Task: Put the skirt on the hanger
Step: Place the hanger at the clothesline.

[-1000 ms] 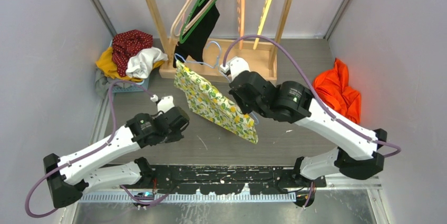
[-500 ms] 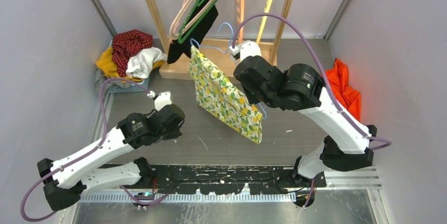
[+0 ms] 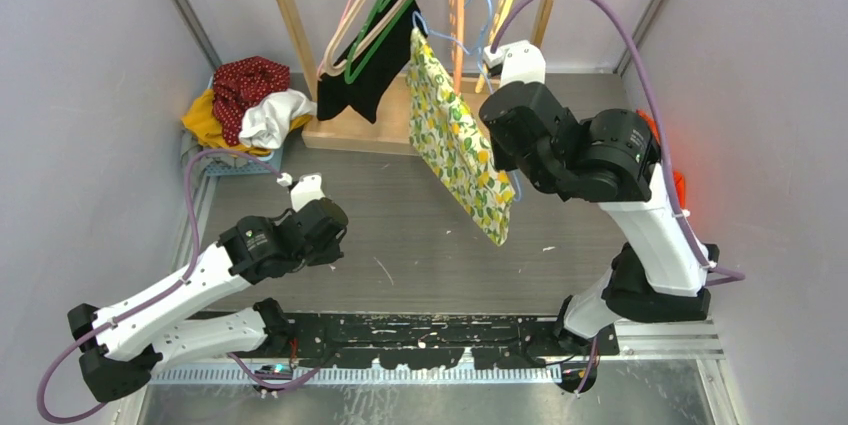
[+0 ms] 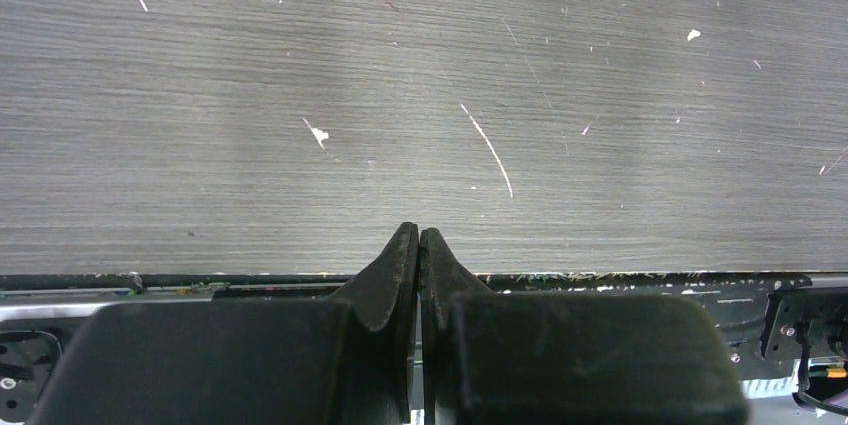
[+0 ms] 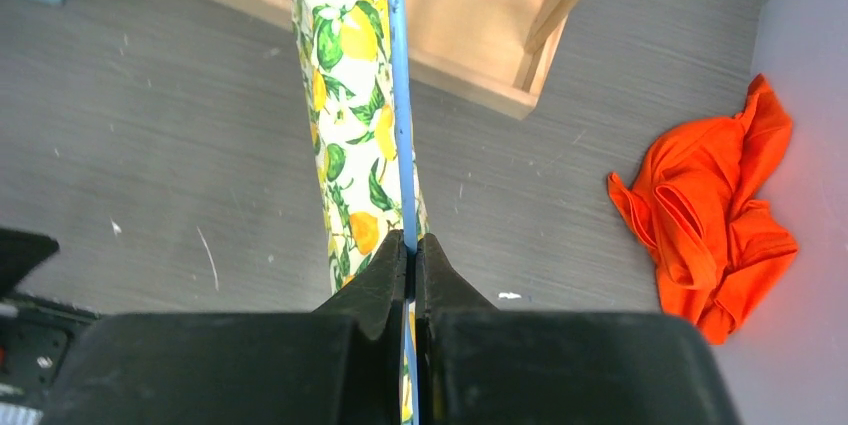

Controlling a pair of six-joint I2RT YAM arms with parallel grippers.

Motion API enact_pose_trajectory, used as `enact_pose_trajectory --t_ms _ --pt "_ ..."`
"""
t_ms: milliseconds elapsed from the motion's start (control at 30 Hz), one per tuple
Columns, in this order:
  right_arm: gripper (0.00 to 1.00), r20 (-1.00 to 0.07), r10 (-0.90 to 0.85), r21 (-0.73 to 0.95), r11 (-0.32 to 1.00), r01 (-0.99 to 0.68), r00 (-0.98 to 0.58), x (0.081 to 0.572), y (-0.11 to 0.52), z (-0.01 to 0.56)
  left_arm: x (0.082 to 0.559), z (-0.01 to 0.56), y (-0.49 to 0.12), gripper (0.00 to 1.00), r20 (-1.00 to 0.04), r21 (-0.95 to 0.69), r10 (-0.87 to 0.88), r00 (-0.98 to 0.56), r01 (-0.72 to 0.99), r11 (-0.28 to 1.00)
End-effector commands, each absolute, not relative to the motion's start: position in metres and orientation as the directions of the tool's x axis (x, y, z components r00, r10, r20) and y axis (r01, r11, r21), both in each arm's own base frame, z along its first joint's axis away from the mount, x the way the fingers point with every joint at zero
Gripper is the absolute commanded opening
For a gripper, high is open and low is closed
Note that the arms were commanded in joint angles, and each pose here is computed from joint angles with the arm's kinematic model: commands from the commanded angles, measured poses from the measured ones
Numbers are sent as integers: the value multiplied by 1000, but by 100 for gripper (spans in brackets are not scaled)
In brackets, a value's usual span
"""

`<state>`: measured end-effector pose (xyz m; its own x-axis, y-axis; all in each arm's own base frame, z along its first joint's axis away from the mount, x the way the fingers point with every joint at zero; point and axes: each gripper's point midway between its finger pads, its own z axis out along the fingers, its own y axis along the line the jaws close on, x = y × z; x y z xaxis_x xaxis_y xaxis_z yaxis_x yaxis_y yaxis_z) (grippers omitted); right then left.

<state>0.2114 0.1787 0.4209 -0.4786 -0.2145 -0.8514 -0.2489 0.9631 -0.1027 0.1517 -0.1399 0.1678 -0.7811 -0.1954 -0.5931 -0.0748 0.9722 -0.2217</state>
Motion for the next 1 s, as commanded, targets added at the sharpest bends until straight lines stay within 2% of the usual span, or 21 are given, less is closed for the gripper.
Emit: enact_pose_trajectory --t_ms 0,300,500,800,967 --pt "1 -931 -38 21 987 -157 -363 237 186 465 154 175 -137 3 -611 -236 -205 -764 -72 969" --pt "1 -955 66 72 997 -9 -289 254 162 479 149 180 -128 3 -619 -239 -207 -758 -69 969" --pt "1 -955 129 143 989 -32 -268 271 177 492 149 181 -134 3 -610 -235 -185 -770 -48 971" --pt "1 -941 222 243 968 -55 -256 321 214 497 144 185 -129 2 -608 -245 -187 -772 -41 969" --pt "1 -940 245 251 968 9 -238 336 196 495 141 187 -124 1 -608 -250 -194 -770 -47 967"
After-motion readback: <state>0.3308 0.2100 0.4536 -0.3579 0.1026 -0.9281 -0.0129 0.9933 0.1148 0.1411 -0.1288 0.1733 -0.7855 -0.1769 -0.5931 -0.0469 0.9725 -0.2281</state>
